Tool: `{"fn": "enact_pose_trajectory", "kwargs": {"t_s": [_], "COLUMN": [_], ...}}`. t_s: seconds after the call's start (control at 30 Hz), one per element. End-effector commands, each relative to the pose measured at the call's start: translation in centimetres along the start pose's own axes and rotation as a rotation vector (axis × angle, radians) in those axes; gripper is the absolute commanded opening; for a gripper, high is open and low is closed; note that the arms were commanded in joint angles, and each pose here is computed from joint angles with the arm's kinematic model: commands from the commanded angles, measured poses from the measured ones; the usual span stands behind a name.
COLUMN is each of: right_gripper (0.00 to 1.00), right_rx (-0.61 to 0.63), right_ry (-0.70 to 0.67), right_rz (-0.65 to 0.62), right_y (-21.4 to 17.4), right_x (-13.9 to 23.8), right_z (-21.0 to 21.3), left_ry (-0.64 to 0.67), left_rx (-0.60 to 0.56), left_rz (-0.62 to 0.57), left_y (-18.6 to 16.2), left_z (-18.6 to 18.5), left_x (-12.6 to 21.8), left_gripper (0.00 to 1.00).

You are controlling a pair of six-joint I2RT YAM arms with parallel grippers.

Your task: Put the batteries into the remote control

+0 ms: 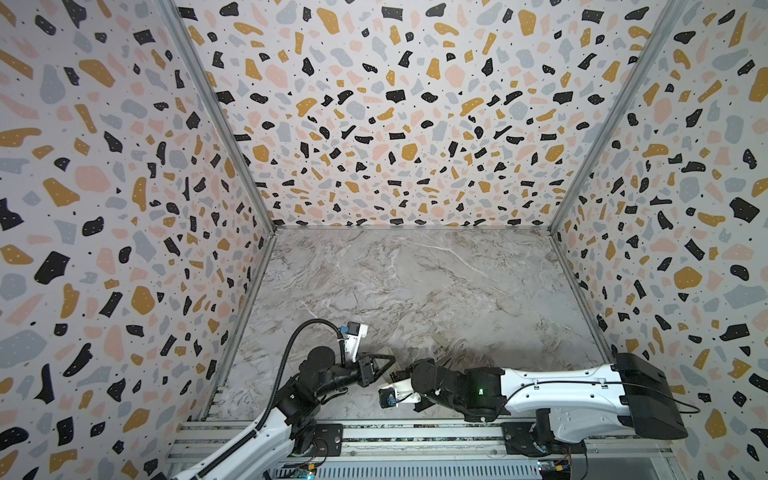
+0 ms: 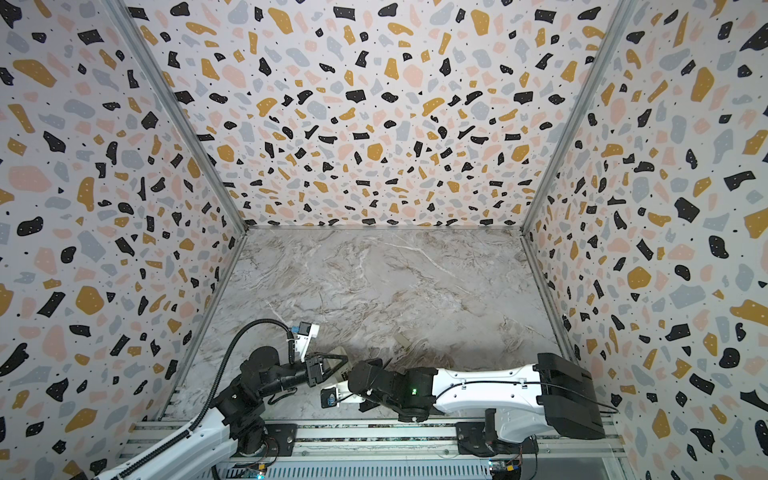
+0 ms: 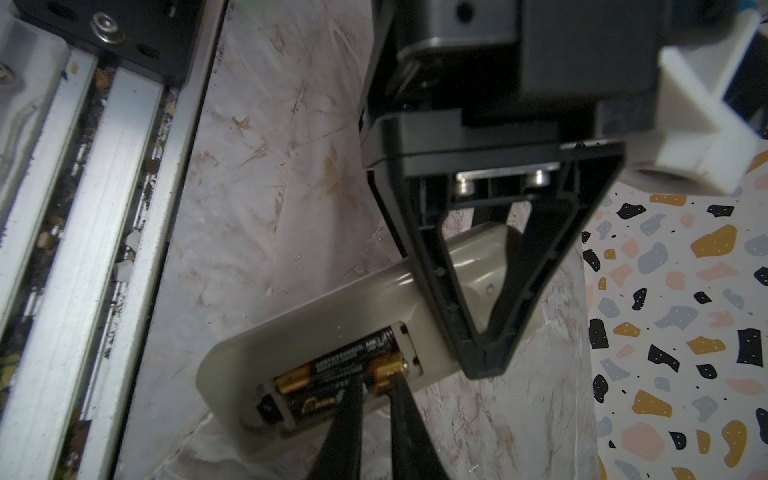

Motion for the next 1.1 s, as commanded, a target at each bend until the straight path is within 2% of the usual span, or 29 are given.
{"fn": "enact_pose_trajectory", "kwargs": {"t_s": [0.0, 0.57, 0.93, 1.07], "right_gripper": [0.15, 0.13, 0.13, 0.16], "right_rx": [0.014, 0.014, -0.063, -0.062], "right_ry": [-0.017, 0.007, -0.003, -0.003], "right_rz": [0.032, 0.118, 0.109, 0.114], "right_y": [0.2, -1.0, -0.8, -1.0], "right_x": [-0.7, -3.3, -4.0, -4.0], "right_z": [-0.1, 0.8, 0.7, 0.9], "left_ry": [-0.149, -0.173, -0.181, -0.176], "left_rx": [-0.077, -0.083, -0.082, -0.08], "left_rz": [-0.064, -0.058, -0.058, -0.058], "left_y": [1.7, 1.7, 1.8, 1.7], "left_z": [-2.6, -2.8, -2.9, -2.8], "left_x": [0.3, 0.4, 0.4, 0.4], "left_gripper": [0.0, 0.0, 0.0, 0.0]}}
Point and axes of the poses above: each gripper's point midway between its finger pads, its own x axis back along the fingers, its own z axis along the line the jaws close on, y = z × x, the point moved 10 cm from there along x, back along the fingers, and after that the axes turned 8 degrees about -x, right-handed, at the moved point
